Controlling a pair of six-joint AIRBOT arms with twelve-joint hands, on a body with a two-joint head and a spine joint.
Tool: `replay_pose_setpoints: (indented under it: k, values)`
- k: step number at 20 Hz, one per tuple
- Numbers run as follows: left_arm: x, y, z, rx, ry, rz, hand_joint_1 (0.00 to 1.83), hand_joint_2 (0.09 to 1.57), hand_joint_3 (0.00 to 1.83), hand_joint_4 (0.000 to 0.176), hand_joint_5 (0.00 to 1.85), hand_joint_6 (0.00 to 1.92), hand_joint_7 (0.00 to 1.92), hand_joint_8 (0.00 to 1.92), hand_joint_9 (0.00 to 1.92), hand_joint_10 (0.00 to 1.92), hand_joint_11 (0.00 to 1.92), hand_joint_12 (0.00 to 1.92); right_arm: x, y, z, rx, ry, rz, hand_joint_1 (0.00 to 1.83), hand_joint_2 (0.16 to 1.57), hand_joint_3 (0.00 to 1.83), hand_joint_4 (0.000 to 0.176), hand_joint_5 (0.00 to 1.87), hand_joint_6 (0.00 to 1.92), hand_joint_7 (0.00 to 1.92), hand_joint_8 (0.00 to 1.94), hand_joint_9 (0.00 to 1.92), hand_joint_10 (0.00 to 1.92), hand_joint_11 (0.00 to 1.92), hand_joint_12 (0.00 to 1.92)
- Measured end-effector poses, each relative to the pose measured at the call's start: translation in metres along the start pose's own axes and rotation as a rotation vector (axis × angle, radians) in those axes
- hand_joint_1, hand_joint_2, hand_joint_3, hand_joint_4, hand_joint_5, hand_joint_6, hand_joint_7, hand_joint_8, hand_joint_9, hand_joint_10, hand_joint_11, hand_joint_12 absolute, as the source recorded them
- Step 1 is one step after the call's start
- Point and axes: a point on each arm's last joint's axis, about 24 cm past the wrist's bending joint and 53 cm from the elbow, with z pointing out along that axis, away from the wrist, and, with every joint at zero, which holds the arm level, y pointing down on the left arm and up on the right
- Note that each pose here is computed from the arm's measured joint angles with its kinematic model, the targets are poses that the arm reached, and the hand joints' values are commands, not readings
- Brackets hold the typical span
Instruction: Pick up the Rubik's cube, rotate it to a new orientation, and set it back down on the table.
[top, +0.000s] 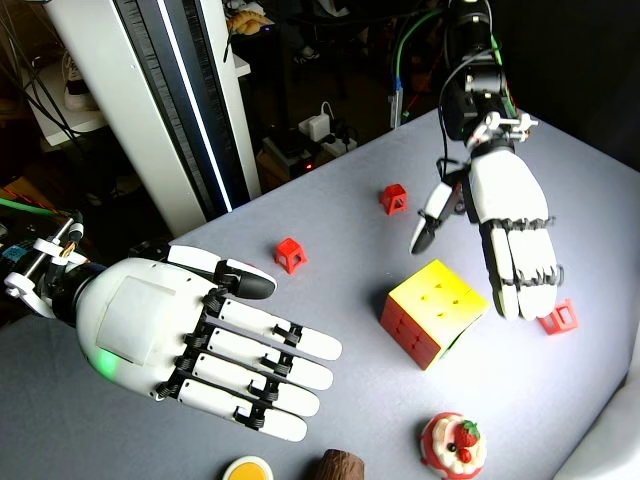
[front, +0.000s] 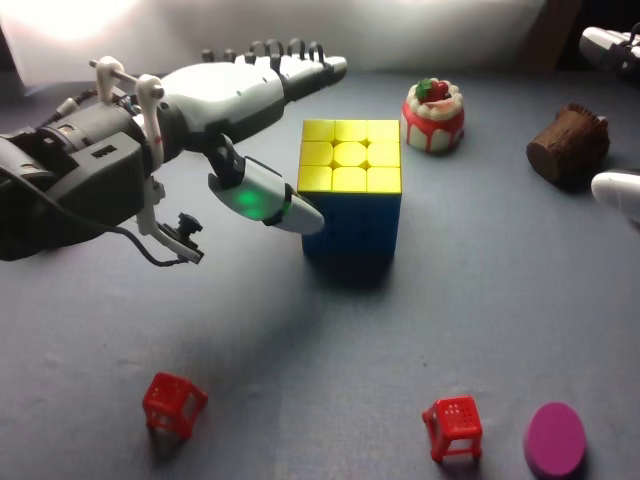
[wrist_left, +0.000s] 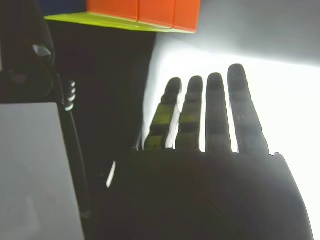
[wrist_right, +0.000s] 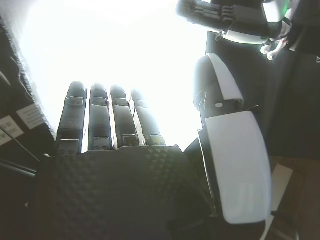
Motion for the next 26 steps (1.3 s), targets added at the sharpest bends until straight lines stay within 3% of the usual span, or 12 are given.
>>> replay_pose_setpoints:
  k: [3,5,9,11,12,13,15,16,19,20,22,26]
  values:
    - [0.009,0.007,0.006,-0.028,0.023,-0.011,0.77,0.87,0.0,0.038,0.0,0.0,0.0,0.0,0.0,0.0,0.0,0.53,0.001,-0.003,-0.001,0.009,0.001,0.003,0.65,1.23,0.01,0.0,0.0,0.0,0.0,0.0,0.0,0.0,0.0,0.0]
    - [0.011,0.006,0.01,-0.034,0.027,-0.017,0.81,0.89,0.0,0.034,0.0,0.0,0.0,0.0,0.0,0.0,0.0,0.03,0.0,-0.003,-0.001,0.007,-0.004,0.004,0.65,1.23,0.0,0.0,0.0,0.0,0.0,0.0,0.0,0.0,0.0,0.0]
    - [0.012,0.007,0.014,-0.041,0.029,-0.021,0.83,0.86,0.0,0.0,0.0,0.0,0.0,0.0,0.0,0.0,0.04,0.02,0.001,-0.002,-0.001,0.006,-0.004,0.007,0.67,1.22,0.0,0.0,0.0,0.0,0.0,0.0,0.0,0.0,0.0,0.0]
    - [0.015,0.01,0.016,-0.054,0.038,-0.025,0.8,0.9,0.0,0.0,0.06,0.01,0.14,0.03,0.01,0.36,0.0,1.39,0.001,-0.002,-0.001,0.005,-0.004,0.007,0.66,1.22,0.0,0.0,0.0,0.0,0.0,0.0,0.0,0.0,0.0,0.0]
    - [0.015,0.011,0.016,-0.057,0.038,-0.026,0.79,0.94,0.0,0.0,0.15,0.03,0.24,0.07,0.0,0.77,0.0,1.71,0.001,-0.002,-0.001,0.005,-0.004,0.008,0.65,1.22,0.0,0.0,0.0,0.0,0.0,0.0,0.0,0.0,0.0,0.0]
    - [0.015,0.012,0.016,-0.059,0.039,-0.028,0.86,0.95,0.0,0.0,0.25,0.03,0.29,0.63,0.11,1.29,0.11,1.88,0.001,-0.002,-0.001,0.005,-0.004,0.008,0.65,1.22,0.0,0.0,0.0,0.0,0.0,0.0,0.0,0.0,0.0,0.0]
    - [0.014,0.01,0.016,-0.052,0.032,-0.023,0.97,1.01,0.0,0.0,0.54,0.38,0.35,1.3,0.31,1.68,0.39,1.92,0.001,-0.002,-0.001,0.005,-0.004,0.008,0.65,1.22,0.0,0.0,0.0,0.0,0.0,0.0,0.0,0.0,0.0,0.0]
    - [0.013,0.01,0.016,-0.051,0.03,-0.024,1.06,1.13,0.03,0.0,0.79,1.04,0.43,1.68,0.45,1.87,0.59,1.92,0.001,-0.002,-0.001,0.004,-0.004,0.008,0.62,1.22,0.0,0.0,0.0,0.0,0.0,0.0,0.0,0.0,0.0,0.0]
    - [0.016,0.003,0.014,-0.034,0.034,-0.017,1.16,1.16,0.03,0.0,0.77,1.83,0.81,1.92,0.86,1.92,1.0,1.92,0.001,-0.002,-0.001,0.004,-0.004,0.008,0.59,1.24,0.01,0.0,0.0,0.0,0.0,0.0,0.0,0.0,0.0,0.0]
    - [0.016,0.001,0.013,-0.028,0.033,-0.013,1.06,1.01,0.74,0.0,0.63,1.76,0.64,1.92,0.72,1.92,0.88,1.92,0.001,-0.002,-0.001,0.004,-0.003,0.007,0.57,1.27,0.02,0.0,0.0,0.0,0.0,0.0,0.0,0.0,0.0,0.0]
    - [0.014,-0.003,0.01,-0.012,0.026,-0.004,1.16,1.02,0.43,0.0,0.73,1.89,0.75,1.92,0.78,1.92,0.89,1.92,0.002,-0.001,0.0,-0.001,-0.002,0.006,0.56,1.31,0.03,0.0,0.0,0.0,0.0,0.0,0.0,0.0,0.03,0.02]
    - [0.005,-0.013,0.001,0.034,-0.008,0.002,1.13,0.86,1.04,0.004,0.7,1.92,0.73,1.87,0.91,1.92,0.97,1.92,0.012,-0.001,-0.001,-0.025,0.024,-0.015,0.29,1.5,0.0,0.0,0.0,0.0,0.0,0.0,0.03,0.02,0.0,0.56]
